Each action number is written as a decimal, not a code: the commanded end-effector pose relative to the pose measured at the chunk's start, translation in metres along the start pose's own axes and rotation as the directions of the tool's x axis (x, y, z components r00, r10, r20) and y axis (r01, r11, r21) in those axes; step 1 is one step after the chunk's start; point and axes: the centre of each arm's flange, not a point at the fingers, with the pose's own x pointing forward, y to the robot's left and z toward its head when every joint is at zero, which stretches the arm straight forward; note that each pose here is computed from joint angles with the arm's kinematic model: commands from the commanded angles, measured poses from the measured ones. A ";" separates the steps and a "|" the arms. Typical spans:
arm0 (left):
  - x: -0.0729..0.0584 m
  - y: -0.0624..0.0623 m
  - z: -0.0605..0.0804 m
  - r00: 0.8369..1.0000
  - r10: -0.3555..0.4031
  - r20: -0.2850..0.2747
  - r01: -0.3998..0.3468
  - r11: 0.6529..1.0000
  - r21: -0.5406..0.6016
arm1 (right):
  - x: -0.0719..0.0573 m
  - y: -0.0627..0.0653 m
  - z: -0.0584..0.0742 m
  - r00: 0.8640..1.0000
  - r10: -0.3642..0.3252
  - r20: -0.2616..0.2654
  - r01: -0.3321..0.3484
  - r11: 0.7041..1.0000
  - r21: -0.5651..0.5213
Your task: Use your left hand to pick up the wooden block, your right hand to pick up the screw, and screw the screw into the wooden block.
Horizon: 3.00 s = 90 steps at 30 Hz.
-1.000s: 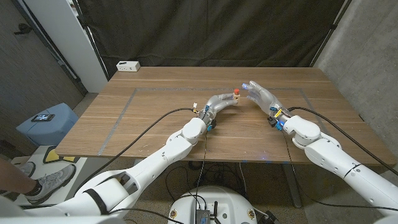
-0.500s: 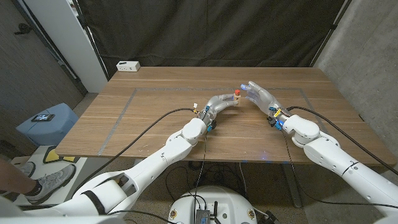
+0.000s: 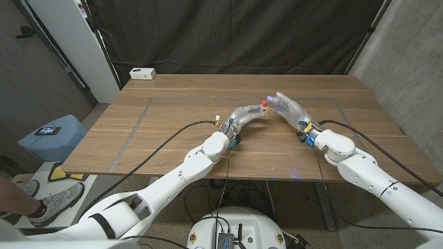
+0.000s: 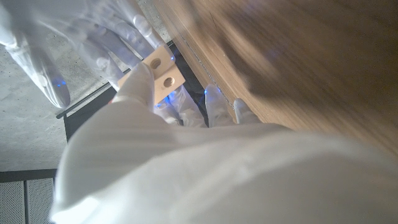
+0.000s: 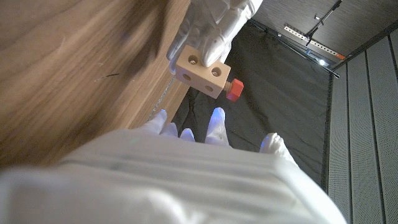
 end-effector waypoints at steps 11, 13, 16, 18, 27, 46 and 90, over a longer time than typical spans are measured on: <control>-0.003 0.000 0.001 1.000 0.004 0.003 -0.004 1.000 0.004 | -0.010 0.006 0.002 1.000 -0.005 0.006 0.005 1.000 -0.006; -0.003 0.000 0.001 1.000 0.003 0.003 -0.003 1.000 0.004 | -0.011 0.007 0.002 1.000 -0.006 0.004 0.006 1.000 -0.005; -0.003 0.000 0.001 1.000 0.003 0.002 -0.003 1.000 0.003 | -0.012 0.007 0.002 1.000 -0.005 0.004 0.005 1.000 -0.009; -0.003 0.000 0.000 1.000 0.003 0.002 -0.003 1.000 0.003 | -0.012 0.008 0.002 1.000 -0.003 0.004 0.004 1.000 -0.008; -0.005 -0.001 0.000 1.000 0.006 0.000 -0.006 1.000 0.000 | -0.015 0.010 0.003 1.000 -0.001 0.000 0.001 1.000 -0.009; -0.007 -0.003 0.000 1.000 0.004 -0.004 -0.004 1.000 -0.002 | -0.022 0.013 0.004 1.000 -0.010 0.006 0.010 1.000 -0.018; -0.007 -0.002 -0.002 1.000 0.002 -0.009 -0.002 1.000 -0.010 | -0.032 0.022 0.009 0.999 0.047 -0.006 -0.047 0.998 -0.037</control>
